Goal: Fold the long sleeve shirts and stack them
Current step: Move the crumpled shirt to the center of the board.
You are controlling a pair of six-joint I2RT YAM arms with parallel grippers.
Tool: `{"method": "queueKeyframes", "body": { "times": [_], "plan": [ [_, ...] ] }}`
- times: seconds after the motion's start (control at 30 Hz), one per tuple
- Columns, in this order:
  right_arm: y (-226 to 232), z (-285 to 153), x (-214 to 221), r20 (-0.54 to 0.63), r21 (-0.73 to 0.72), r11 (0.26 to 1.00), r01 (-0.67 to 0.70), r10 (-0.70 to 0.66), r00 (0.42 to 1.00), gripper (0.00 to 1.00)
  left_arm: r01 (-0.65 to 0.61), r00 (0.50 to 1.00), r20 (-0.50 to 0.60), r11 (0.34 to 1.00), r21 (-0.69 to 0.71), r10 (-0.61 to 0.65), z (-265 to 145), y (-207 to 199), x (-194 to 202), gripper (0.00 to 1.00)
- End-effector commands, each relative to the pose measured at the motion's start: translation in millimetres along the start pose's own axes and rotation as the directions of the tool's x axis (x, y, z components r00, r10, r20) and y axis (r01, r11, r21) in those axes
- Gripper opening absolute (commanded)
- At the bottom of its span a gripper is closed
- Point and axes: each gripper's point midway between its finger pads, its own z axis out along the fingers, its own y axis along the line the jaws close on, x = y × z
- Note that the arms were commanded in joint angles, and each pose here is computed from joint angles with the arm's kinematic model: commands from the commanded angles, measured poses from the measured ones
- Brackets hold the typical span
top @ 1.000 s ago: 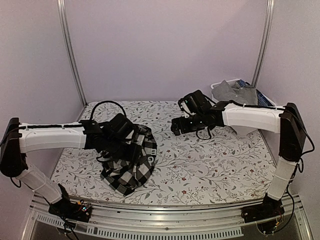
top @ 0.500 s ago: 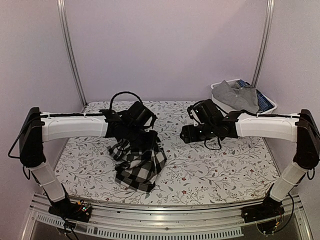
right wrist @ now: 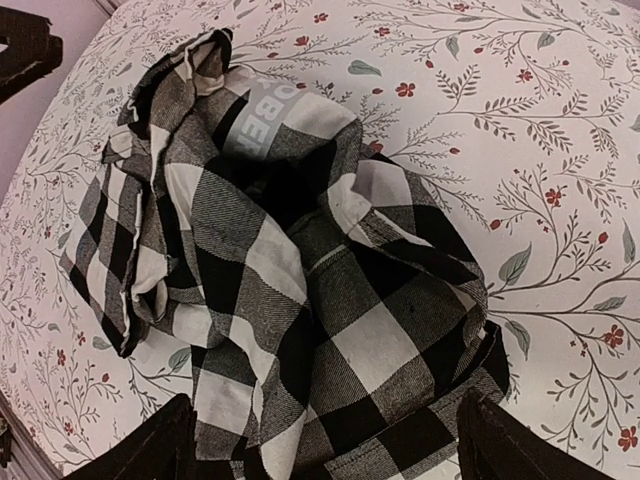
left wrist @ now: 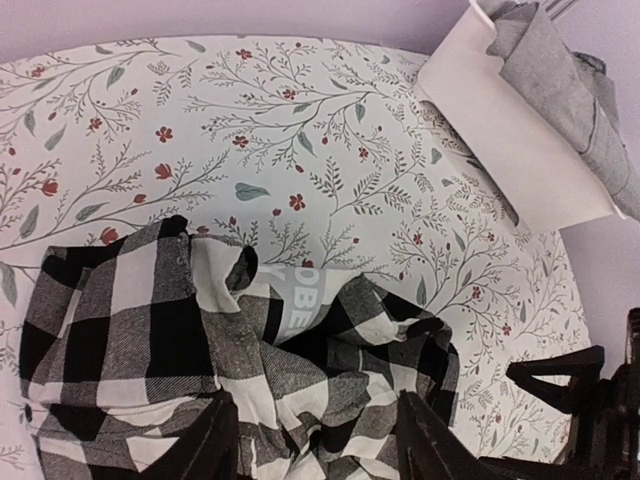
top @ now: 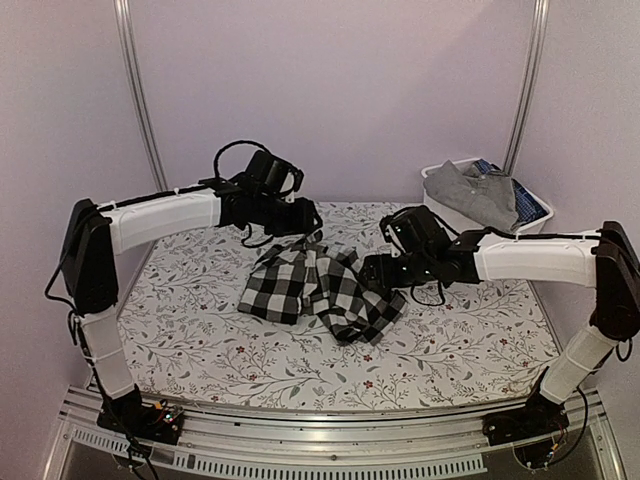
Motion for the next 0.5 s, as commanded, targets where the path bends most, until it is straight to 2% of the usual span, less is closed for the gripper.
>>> {"method": "queueKeyframes", "body": {
  "times": [0.0,0.13,0.23,0.4,0.47],
  "plan": [
    [-10.2,11.6,18.0,-0.034,0.051,0.998,-0.020,0.022,0.999,0.88,-0.065,0.997,0.028,0.997,-0.028,0.066,-38.2,3.3,-6.6,0.53],
    [-1.0,4.8,26.9,-0.038,0.039,0.999,-0.009,0.010,0.999,0.87,-0.093,0.995,-0.027,0.995,-0.044,0.092,-49.8,17.5,17.3,0.57],
    [17.0,7.5,32.7,-0.056,-0.012,1.000,-0.003,0.003,0.998,0.84,-0.110,0.988,-0.105,0.994,0.025,0.112,-46.1,8.6,51.1,0.59],
    [41.0,25.9,51.6,-0.120,-0.052,0.999,0.005,-0.011,0.993,0.74,-0.147,0.964,-0.222,0.989,0.026,0.149,-20.3,7.7,101.4,0.63],
    [45.7,33.1,61.2,-0.144,-0.048,0.999,0.007,-0.014,0.990,0.71,-0.164,0.957,-0.244,0.986,-0.014,0.156,-7.5,14.6,111.9,0.64]
  ]
}}
